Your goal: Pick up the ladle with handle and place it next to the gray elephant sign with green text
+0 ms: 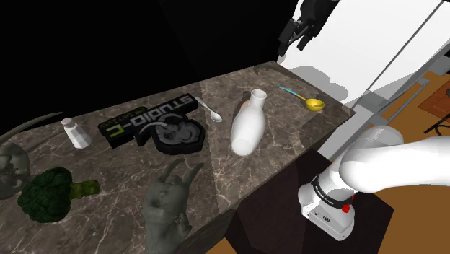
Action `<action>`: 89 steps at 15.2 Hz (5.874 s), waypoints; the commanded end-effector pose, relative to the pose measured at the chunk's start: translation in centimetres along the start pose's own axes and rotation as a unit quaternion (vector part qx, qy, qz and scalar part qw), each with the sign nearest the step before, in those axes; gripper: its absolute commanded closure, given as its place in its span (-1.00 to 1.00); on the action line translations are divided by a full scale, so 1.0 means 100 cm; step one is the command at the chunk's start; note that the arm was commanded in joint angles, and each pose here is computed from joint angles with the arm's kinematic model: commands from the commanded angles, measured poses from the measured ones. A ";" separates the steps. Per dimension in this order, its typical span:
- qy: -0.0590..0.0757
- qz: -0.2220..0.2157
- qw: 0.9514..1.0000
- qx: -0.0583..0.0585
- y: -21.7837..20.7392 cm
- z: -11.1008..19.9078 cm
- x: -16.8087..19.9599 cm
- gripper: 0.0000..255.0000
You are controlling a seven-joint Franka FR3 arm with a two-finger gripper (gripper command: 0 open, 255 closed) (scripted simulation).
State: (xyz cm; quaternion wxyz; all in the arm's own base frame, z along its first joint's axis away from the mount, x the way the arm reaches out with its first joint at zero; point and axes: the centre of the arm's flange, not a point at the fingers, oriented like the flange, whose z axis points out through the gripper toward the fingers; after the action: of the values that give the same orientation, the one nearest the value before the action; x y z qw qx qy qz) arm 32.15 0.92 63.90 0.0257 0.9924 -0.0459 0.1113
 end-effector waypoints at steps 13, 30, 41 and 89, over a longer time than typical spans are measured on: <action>-0.023 0.000 1.000 0.017 0.125 0.102 -0.014 -1.00; -0.055 0.001 0.998 0.040 0.296 0.252 -0.042 -1.00; -0.057 0.001 0.998 0.041 0.299 0.297 -0.047 -1.00; -0.057 0.001 0.998 0.041 0.213 0.188 0.056 1.00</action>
State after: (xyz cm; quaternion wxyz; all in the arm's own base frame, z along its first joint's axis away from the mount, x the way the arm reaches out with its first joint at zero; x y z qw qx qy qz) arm 38.26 -22.82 47.56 -0.0172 0.9973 -0.0429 0.0565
